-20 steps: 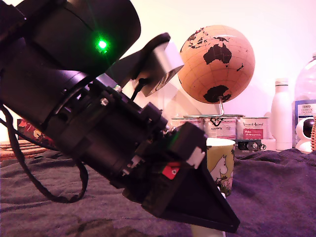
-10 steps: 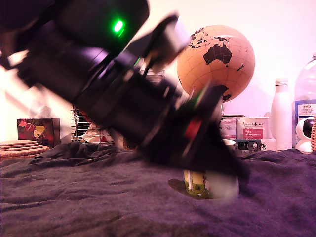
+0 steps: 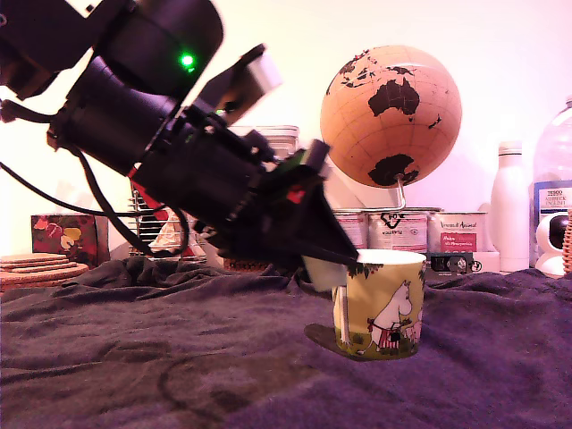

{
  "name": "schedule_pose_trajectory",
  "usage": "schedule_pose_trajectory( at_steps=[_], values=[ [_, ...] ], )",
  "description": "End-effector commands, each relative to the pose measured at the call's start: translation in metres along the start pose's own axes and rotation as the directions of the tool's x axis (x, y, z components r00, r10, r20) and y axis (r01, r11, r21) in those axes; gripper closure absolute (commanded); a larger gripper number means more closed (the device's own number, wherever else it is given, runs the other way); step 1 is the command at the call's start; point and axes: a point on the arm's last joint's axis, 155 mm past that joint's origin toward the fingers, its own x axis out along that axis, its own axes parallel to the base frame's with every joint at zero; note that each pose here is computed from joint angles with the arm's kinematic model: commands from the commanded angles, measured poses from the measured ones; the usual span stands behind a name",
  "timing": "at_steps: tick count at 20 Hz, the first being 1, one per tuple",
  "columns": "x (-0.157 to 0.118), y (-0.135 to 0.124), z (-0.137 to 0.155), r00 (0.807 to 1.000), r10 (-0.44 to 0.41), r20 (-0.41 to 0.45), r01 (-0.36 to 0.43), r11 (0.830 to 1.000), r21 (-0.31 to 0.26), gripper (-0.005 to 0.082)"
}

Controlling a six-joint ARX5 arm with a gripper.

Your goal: Pick up the coffee capsules on the table and drop them inside the coffee cup

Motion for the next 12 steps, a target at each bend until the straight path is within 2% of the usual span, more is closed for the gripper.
schedule_pose_trajectory(
  at_steps=[1,12],
  values=[
    [-0.0059,-0.0016,0.0141,0.999,-0.002,0.039,0.001,1.0,0.016,0.0448],
    [-0.0087,0.0003,0.0226,0.998,0.003,0.06,-0.004,1.0,0.018,0.0448]
  ],
)
